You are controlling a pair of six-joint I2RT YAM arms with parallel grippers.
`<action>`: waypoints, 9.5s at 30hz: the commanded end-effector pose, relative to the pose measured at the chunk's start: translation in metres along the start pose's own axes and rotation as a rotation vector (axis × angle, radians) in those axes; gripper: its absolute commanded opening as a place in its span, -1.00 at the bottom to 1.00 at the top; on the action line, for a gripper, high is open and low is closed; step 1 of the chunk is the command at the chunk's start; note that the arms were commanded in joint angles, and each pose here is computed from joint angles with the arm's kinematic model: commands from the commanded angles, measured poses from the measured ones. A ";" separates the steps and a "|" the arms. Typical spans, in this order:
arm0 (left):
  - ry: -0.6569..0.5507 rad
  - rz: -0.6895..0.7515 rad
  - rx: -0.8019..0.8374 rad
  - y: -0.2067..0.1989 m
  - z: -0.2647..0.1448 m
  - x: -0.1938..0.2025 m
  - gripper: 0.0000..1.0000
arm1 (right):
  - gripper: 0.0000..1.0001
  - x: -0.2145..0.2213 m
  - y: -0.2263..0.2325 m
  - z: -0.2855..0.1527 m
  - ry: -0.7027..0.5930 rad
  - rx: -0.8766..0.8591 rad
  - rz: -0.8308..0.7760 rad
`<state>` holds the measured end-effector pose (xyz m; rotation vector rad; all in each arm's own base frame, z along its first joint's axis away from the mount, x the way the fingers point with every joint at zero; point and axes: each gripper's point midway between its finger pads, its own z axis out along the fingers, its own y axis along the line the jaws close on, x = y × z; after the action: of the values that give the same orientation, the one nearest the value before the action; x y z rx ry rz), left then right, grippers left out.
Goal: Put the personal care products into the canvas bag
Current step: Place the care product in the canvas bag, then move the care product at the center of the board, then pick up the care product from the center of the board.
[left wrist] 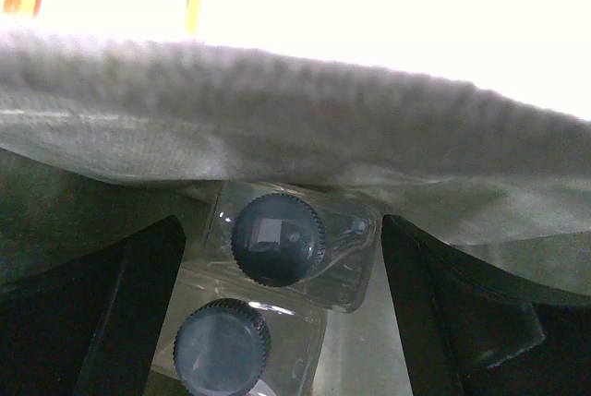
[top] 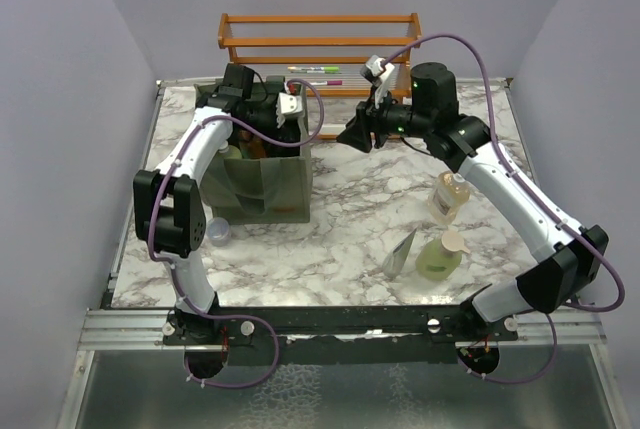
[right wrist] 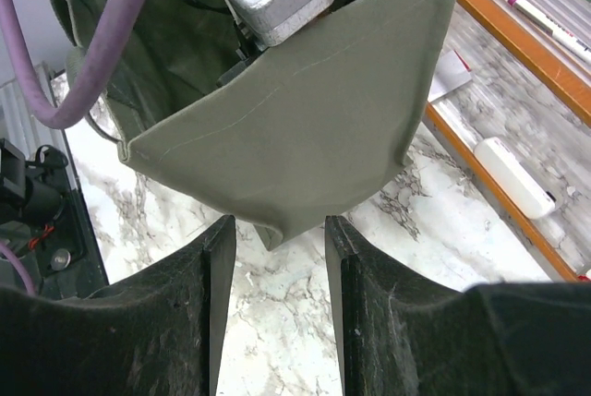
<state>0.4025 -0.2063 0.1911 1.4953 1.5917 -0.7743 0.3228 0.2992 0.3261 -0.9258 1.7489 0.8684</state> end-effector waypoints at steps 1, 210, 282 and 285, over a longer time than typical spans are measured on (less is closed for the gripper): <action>-0.047 0.087 -0.048 0.004 -0.014 -0.029 0.81 | -0.12 -0.014 0.004 -0.012 -0.047 0.007 -0.037; 0.032 0.019 -0.687 -0.051 -0.177 -0.118 0.87 | 0.99 0.118 -0.057 -0.015 0.287 0.271 -0.149; -0.237 -0.460 -0.519 -0.043 -0.099 -0.156 0.66 | -0.78 0.145 -0.099 -0.021 0.403 0.533 -0.061; -0.222 -0.557 -0.591 -0.025 -0.092 -0.148 0.59 | -0.88 0.139 -0.092 -0.024 0.388 0.499 -0.078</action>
<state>0.3303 -0.2082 0.3519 0.7946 1.7996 -0.6993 0.3383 0.1970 0.1262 -0.8774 2.3059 0.1496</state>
